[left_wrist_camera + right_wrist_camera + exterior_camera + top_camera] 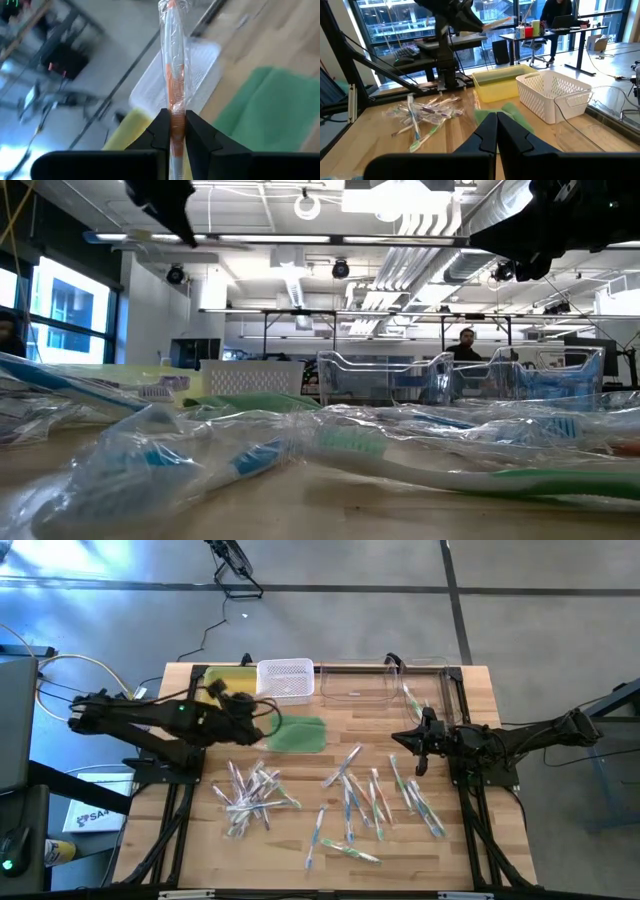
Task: Pick & Place Toothbrushes
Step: Put the orange toothbrush into the yellow bin
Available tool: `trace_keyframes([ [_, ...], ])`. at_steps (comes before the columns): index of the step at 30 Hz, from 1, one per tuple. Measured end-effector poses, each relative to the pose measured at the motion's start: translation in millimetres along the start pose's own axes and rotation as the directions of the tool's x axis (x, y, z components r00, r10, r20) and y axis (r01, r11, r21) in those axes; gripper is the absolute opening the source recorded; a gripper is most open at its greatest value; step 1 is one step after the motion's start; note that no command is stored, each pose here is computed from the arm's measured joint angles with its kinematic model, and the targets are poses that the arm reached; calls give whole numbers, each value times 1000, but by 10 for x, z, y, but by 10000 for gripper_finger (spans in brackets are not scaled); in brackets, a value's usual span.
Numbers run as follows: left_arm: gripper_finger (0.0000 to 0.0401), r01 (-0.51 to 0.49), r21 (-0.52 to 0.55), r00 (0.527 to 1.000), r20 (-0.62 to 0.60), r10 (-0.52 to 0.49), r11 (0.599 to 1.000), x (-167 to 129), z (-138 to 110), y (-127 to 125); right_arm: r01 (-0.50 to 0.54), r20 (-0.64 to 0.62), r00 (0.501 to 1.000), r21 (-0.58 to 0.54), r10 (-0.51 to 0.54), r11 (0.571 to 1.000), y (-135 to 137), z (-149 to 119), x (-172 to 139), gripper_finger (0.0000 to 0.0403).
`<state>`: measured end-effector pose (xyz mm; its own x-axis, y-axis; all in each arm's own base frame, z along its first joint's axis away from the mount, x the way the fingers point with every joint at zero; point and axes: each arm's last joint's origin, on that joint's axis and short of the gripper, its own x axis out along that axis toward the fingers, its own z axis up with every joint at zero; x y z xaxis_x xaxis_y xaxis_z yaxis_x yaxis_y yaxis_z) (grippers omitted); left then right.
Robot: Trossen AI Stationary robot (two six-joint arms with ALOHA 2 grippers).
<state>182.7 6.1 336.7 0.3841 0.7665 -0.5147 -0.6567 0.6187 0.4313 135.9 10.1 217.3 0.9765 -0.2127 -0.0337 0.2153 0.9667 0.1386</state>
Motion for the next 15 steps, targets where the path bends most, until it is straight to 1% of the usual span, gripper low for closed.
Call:
trace_keyframes([
  [3,28,-63,-38,996,-69,60,997,43,-85,121,2,0,1000,-1,-2,1000,0,0,0,2],
  [5,28,-114,-37,985,-135,108,993,98,-165,185,2,0,1000,0,-2,1000,-1,0,0,2],
  [6,28,-139,-56,979,-158,129,989,125,-189,212,3,-3,1000,-2,-3,1000,-1,-3,0,2],
  [11,34,-279,-105,926,-292,238,955,311,-371,325,3,-4,1000,-2,-3,1000,-1,-5,0,2],
  [15,31,-333,-111,887,-374,271,936,484,-515,354,3,-4,1000,-25,-3,1000,-1,-5,0,2],
])
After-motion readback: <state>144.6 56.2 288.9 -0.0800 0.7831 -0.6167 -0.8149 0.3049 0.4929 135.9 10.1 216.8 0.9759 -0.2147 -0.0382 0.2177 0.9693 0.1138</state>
